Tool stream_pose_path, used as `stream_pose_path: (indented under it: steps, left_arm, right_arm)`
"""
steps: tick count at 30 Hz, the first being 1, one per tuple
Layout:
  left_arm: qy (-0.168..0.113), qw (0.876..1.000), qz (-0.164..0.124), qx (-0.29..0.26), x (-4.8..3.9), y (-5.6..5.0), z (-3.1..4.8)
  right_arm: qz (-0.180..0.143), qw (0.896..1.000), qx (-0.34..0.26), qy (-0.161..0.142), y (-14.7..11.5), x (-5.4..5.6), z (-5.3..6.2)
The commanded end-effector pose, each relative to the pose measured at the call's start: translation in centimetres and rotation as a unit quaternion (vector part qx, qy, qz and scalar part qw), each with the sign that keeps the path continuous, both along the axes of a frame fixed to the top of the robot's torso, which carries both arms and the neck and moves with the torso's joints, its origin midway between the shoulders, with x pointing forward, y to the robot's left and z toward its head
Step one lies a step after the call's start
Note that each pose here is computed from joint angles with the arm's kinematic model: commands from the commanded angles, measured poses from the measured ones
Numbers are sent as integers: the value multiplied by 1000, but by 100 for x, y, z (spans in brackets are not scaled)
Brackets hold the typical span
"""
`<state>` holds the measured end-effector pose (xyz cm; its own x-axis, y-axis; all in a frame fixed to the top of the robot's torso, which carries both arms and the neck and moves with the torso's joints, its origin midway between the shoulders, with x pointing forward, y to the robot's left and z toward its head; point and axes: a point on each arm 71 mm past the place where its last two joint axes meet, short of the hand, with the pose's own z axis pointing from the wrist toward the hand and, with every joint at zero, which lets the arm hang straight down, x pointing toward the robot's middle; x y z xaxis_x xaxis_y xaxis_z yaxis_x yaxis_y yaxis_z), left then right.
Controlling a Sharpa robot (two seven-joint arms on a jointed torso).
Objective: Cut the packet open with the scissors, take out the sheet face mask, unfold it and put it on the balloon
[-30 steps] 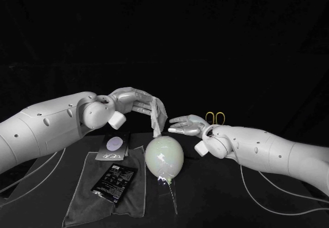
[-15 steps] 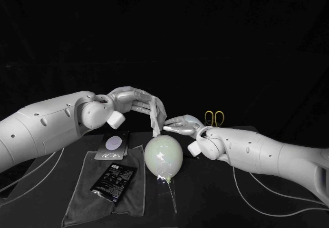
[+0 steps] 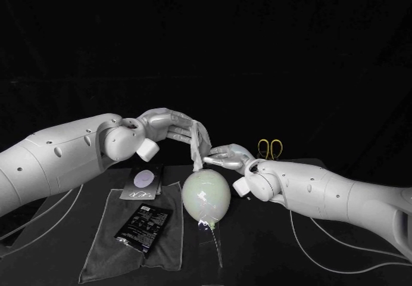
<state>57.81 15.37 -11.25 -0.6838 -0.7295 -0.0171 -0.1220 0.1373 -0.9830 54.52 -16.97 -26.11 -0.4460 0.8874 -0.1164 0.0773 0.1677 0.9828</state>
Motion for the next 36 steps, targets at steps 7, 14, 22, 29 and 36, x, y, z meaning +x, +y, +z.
stream_pose_path:
  steps: [7, 14, 22, 29, 36]
  left_arm:
    - [-7, 1000, -4, -7, -4, -18, 33]
    - [-7, 1000, -5, -8, -5, -24, 35]
    - [-6, 1000, -7, -8, -7, -36, 38]
    - [-7, 1000, -6, -7, -5, -35, 39]
    - [-7, 1000, -4, -7, -3, -29, 39]
  right_arm:
    - [3, 1000, 12, -5, 18, 2, 19]
    - [-2, 1000, 14, -9, 34, 8, 39]
    - [-3, 1000, 13, -14, 70, 15, 66]
    - [-3, 1000, 11, -15, 84, 17, 81]
    - [-2, 1000, 10, -16, 93, 13, 88]
